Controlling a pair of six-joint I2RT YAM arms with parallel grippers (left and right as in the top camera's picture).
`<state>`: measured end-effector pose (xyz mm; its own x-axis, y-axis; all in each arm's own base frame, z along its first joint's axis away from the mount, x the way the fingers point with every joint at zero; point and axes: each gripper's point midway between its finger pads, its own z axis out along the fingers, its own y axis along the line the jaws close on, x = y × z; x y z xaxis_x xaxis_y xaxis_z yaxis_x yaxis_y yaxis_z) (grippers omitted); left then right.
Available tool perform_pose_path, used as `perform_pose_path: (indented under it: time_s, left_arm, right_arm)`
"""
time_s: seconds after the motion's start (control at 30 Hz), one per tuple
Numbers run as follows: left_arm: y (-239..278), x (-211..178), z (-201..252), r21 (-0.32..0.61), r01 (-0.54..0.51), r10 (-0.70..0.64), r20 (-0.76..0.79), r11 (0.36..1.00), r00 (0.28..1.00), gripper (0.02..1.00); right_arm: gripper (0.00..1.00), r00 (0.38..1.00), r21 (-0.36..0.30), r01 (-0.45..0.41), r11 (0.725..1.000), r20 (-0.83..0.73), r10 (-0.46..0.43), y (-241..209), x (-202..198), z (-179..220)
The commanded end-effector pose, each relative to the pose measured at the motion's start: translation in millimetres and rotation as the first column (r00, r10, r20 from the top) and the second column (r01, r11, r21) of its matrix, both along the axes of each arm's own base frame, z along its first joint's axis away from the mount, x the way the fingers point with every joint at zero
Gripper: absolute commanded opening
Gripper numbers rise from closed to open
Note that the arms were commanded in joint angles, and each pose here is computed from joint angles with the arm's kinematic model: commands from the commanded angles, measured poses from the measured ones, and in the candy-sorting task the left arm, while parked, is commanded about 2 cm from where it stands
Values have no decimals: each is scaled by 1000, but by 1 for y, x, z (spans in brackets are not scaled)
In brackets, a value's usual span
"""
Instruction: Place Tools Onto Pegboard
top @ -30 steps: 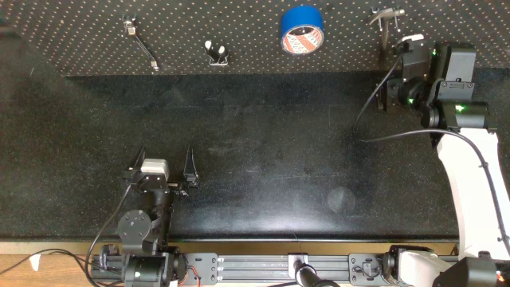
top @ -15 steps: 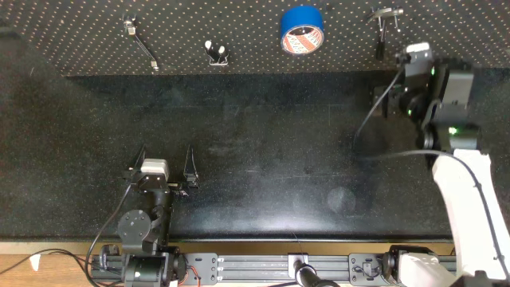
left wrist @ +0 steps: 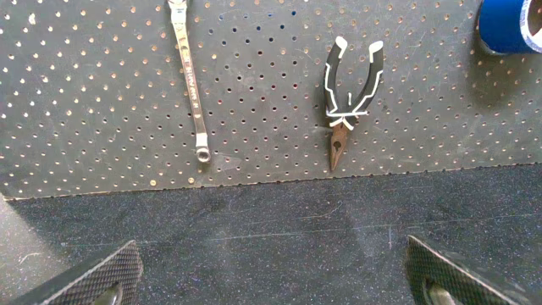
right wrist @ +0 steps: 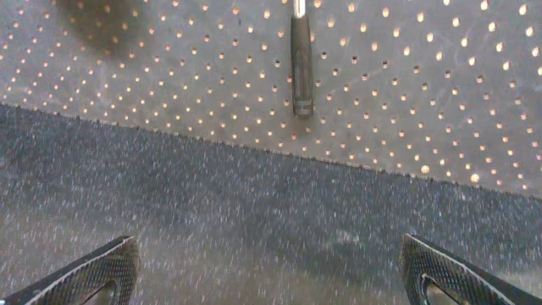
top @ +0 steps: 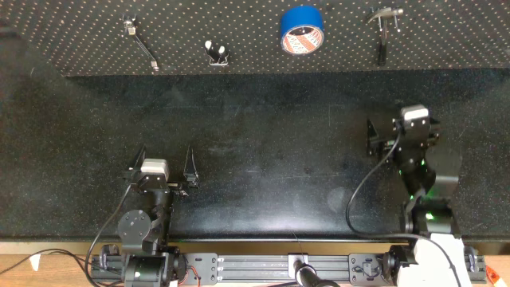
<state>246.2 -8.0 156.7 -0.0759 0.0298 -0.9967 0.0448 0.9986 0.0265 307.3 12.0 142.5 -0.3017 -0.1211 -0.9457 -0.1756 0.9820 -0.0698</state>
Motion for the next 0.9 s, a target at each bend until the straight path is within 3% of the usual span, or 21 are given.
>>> perform_pose_path:
  time_s: [0.03, 0.23, 0.63, 0.8, 0.9]
  left_arm:
    - [-1, 0, -1, 6, 2, -2, 0, 1000, 1000, 998]
    - [-1, 0, -1, 6, 2, -2, 0, 1000, 1000, 996]
    - [0, 0, -1, 6, 1, -1, 0, 1000, 1000, 996]
    - [-1, 0, -1, 6, 2, -2, 0, 1000, 1000, 996]
    - [-1, 0, -1, 6, 2, -2, 0, 1000, 1000, 996]
  right_arm:
    - [998, 999, 44, 17, 999, 43, -19, 2, -21, -8]
    - [998, 994, 121, 32, 992, 95, -44, 3, -36, -17]
    - [998, 994, 177, 44, 983, 88, -60, 5, -57, -16]
    - [998, 983, 225, 36, 974, 168, -75, 6, -60, 5]
    - [998, 970, 222, 21, 975, 233, -74, 6, -63, 19]
